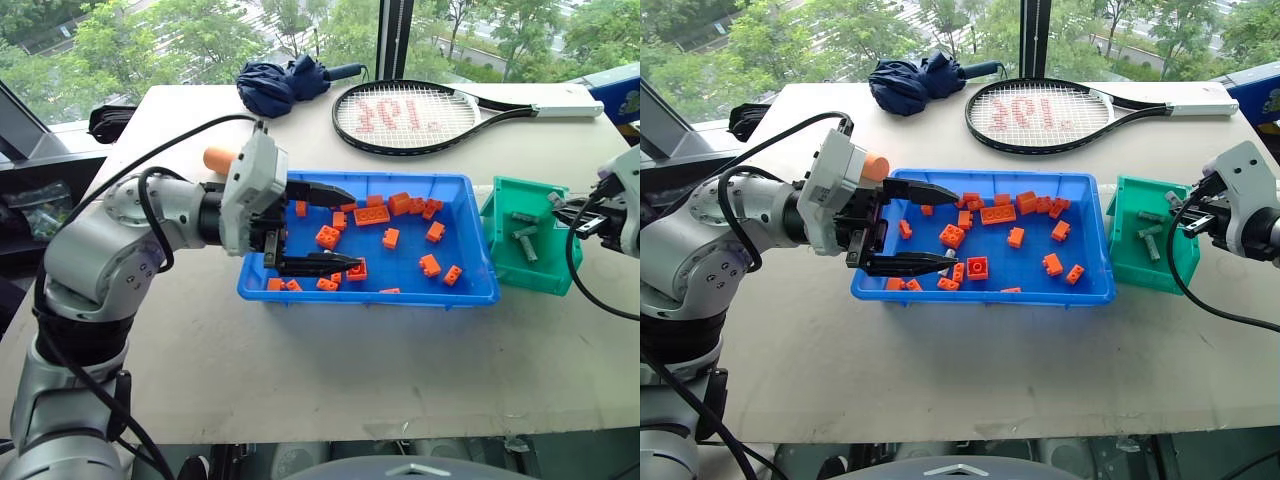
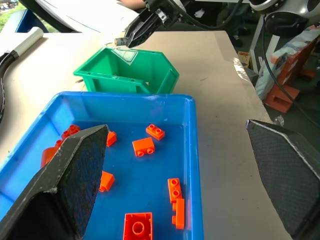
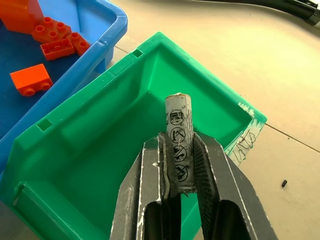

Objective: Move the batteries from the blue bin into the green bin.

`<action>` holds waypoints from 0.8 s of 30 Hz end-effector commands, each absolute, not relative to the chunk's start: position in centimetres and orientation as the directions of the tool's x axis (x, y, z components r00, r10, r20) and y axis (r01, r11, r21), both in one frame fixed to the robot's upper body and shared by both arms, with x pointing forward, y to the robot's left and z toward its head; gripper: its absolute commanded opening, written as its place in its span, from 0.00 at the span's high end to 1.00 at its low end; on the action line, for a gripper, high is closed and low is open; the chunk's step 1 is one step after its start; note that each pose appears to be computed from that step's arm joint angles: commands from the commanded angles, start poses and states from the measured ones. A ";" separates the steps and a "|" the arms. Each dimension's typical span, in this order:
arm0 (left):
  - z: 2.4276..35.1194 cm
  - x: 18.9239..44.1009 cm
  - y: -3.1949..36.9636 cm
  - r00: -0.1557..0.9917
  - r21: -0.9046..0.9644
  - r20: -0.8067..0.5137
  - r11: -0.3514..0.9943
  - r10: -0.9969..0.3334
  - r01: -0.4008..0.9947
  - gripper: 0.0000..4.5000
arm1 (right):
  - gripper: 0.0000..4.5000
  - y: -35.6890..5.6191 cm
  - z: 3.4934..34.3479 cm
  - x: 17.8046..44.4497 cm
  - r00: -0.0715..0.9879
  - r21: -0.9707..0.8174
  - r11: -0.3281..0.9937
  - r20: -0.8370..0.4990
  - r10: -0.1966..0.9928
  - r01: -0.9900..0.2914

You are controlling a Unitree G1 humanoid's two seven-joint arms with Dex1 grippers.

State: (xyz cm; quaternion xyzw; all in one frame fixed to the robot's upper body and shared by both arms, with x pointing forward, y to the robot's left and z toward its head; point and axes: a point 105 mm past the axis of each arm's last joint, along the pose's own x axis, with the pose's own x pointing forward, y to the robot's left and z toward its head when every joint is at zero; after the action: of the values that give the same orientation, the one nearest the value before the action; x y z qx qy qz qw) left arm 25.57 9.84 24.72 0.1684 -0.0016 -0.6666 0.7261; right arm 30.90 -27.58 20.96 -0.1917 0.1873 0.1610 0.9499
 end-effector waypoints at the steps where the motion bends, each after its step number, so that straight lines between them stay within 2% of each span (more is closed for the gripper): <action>1: 25.4 25.5 10.1 0.124 0.295 -0.213 0.057 -0.969 0.954 0.00 | 0.58 -27.7 21.7 30.6 0.886 -0.320 0.867 -0.394 0.244 -0.381; 5: 25.6 26.0 10.6 0.168 0.319 -0.203 0.097 -0.965 0.943 0.00 | 0.13 -27.4 22.1 30.9 0.894 -0.336 0.860 -0.369 0.254 -0.383; 6: 25.7 26.1 10.7 0.178 0.324 -0.201 0.106 -0.963 0.940 0.00 | 0.04 -27.0 22.1 30.9 0.890 -0.340 0.849 -0.359 0.281 -0.405; 7: 25.8 26.3 11.0 0.192 0.332 -0.205 0.117 -0.960 0.936 0.00 | 0.02 -26.1 22.2 31.0 0.878 -0.334 0.831 -0.347 0.331 -0.445; 10: 25.4 27.2 12.1 0.232 0.341 -0.236 0.143 -0.943 0.929 0.00 | 0.02 -22.7 22.0 30.5 0.804 -0.312 0.746 -0.322 0.500 -0.588; 13: 24.5 28.4 13.6 0.280 0.340 -0.304 0.171 -0.911 0.925 0.00 | 0.02 -19.8 21.5 30.1 0.726 -0.294 0.665 -0.316 0.611 -0.687; 19: 22.0 30.0 16.0 0.317 0.334 -0.477 0.164 -0.820 0.928 0.00 | 0.02 -16.3 20.3 30.1 0.628 -0.275 0.565 -0.313 0.712 -0.778; 21: 21.0 30.7 16.2 0.323 0.343 -0.531 0.151 -0.783 0.927 0.00 | 0.02 -15.4 20.5 29.8 0.602 -0.272 0.541 -0.274 0.750 -0.796; 24: 19.4 31.8 15.8 0.294 0.336 -0.585 0.105 -0.756 0.936 0.00 | 0.02 -15.1 19.8 29.4 0.582 -0.255 0.524 -0.291 0.759 -0.812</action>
State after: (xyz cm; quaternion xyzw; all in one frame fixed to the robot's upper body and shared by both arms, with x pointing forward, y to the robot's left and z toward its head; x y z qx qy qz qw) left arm 31.26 16.10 19.34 0.3060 0.1405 -0.5766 0.7444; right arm 30.07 -15.69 18.89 -0.1692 0.0945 0.4371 0.8783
